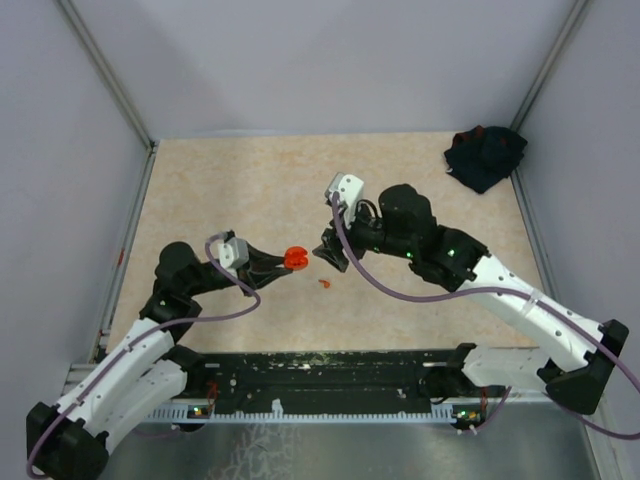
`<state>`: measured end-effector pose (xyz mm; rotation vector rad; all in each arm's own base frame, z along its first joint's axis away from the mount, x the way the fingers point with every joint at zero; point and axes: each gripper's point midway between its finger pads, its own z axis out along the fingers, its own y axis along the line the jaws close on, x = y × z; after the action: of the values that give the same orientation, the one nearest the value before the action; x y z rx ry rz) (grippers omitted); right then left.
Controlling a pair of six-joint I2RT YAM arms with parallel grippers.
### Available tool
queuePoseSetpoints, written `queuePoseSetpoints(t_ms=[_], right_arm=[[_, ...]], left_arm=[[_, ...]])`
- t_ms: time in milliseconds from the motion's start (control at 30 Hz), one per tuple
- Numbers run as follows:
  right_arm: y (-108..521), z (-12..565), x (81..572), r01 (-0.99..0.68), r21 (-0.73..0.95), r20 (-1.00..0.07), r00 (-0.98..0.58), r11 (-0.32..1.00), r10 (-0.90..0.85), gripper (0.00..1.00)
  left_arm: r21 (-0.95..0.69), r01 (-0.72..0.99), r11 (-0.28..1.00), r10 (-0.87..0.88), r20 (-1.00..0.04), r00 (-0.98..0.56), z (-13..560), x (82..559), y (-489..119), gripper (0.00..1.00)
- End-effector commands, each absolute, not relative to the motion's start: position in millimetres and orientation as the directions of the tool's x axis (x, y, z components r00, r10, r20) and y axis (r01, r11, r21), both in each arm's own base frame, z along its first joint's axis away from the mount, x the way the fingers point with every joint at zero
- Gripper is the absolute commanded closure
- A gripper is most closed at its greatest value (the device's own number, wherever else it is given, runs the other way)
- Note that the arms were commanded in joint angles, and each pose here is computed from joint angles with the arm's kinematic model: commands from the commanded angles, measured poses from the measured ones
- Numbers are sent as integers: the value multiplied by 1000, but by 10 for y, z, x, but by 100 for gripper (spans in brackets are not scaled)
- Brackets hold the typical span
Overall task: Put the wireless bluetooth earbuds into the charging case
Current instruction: Pick up the earbud from the center of the board.
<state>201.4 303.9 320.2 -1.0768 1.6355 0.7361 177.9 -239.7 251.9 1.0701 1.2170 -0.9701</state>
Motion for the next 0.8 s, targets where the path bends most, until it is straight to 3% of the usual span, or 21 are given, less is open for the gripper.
queuePoseSetpoints(t_ms=[0,267,400,767], right_arm=[[2916,3111,2237,-816,-17,-958,-153,578,-244,30],[2737,2272,2446,-678,16,-906,-320,735,-276,29],[2766,1894,2452,-657,44,-882,-379,752,-279,35],[2945,1168,2460,-627,79,-824,-478,775,-302,40]], left_arm=[[124,922,366,17,-992,127,2611,1956,-2283,100],[64,781,621,27,-998,61,2609,2318,-1988,100],[60,713,698,40,-998,45,2600,2425,-1849,100],[65,654,754,79,-997,8,2522,2511,-1720,100]])
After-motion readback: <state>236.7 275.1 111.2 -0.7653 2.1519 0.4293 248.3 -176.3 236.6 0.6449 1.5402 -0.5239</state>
